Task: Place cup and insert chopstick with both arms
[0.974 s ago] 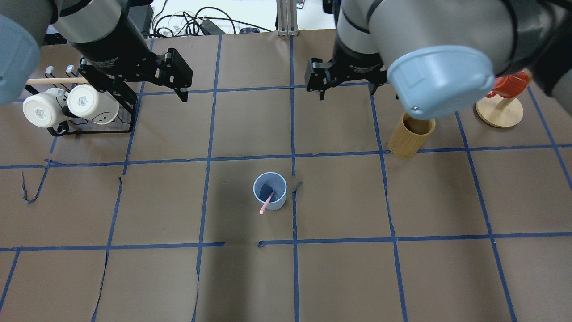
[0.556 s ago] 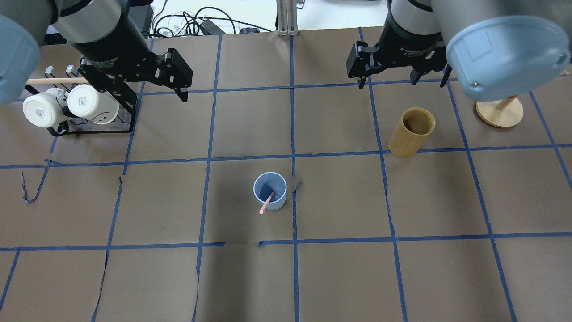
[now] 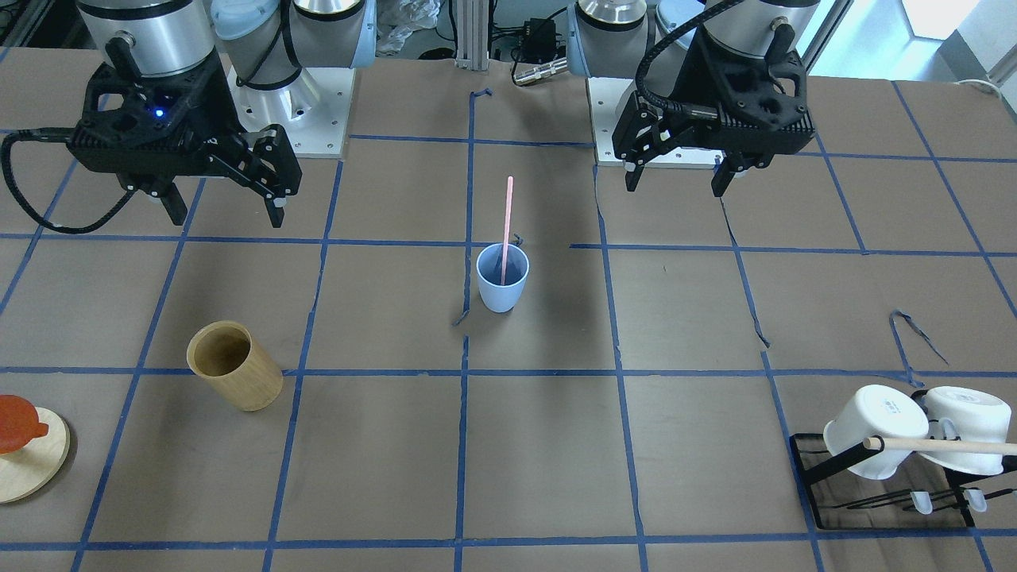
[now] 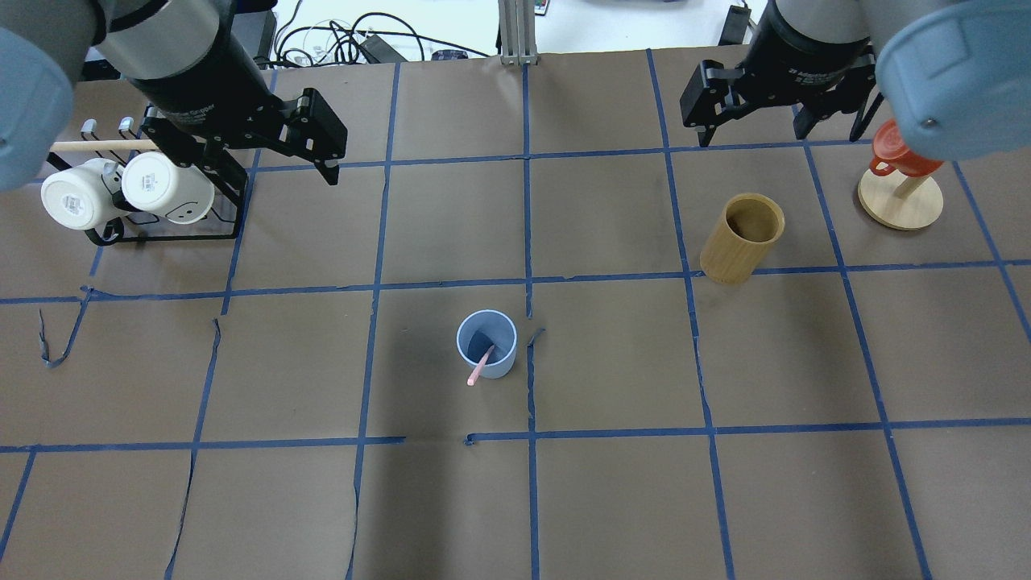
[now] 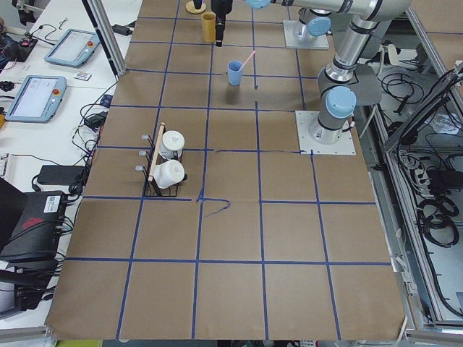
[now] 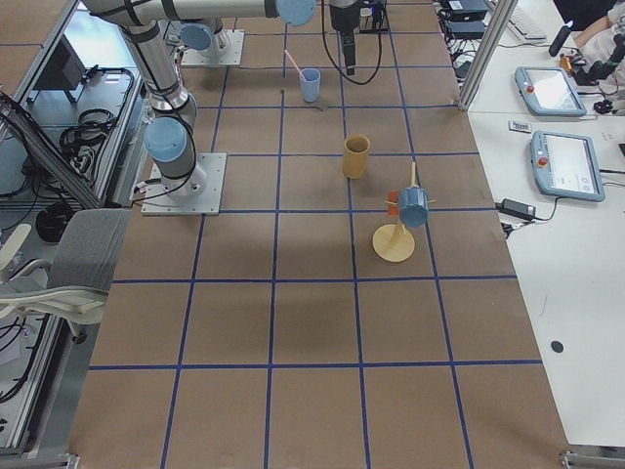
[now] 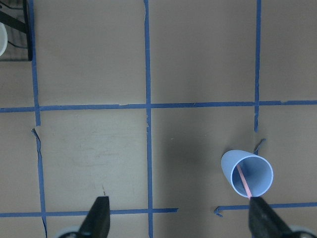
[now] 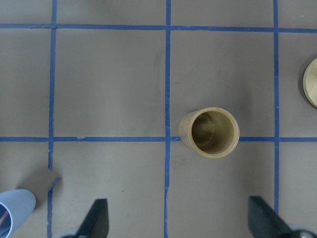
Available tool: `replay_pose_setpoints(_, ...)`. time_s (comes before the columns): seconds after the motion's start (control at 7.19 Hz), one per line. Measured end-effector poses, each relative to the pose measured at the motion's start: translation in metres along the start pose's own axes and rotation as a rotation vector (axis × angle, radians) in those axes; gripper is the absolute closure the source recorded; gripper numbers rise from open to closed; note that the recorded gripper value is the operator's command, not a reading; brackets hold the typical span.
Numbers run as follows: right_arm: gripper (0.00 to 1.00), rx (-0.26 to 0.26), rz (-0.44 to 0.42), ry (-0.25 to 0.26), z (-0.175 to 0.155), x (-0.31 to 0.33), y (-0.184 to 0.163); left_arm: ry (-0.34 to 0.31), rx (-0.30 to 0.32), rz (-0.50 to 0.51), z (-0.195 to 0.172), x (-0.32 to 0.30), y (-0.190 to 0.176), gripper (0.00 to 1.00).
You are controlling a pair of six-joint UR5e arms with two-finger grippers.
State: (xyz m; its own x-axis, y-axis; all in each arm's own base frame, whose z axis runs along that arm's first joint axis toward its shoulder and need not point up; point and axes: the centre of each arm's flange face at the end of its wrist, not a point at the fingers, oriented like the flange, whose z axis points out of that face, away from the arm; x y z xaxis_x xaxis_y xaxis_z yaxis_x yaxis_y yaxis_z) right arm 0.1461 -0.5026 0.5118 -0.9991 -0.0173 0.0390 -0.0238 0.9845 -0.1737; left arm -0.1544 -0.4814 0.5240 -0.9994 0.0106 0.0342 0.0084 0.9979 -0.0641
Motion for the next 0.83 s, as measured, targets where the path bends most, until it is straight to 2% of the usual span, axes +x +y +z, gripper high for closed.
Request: replay_pose_setpoints(0.83, 0.0, -0.003, -0.037, -0.005, -0.001, 0.023, -0.002, 0.0, -0.002, 0.0, 0.002, 0.0, 0.0, 0.0)
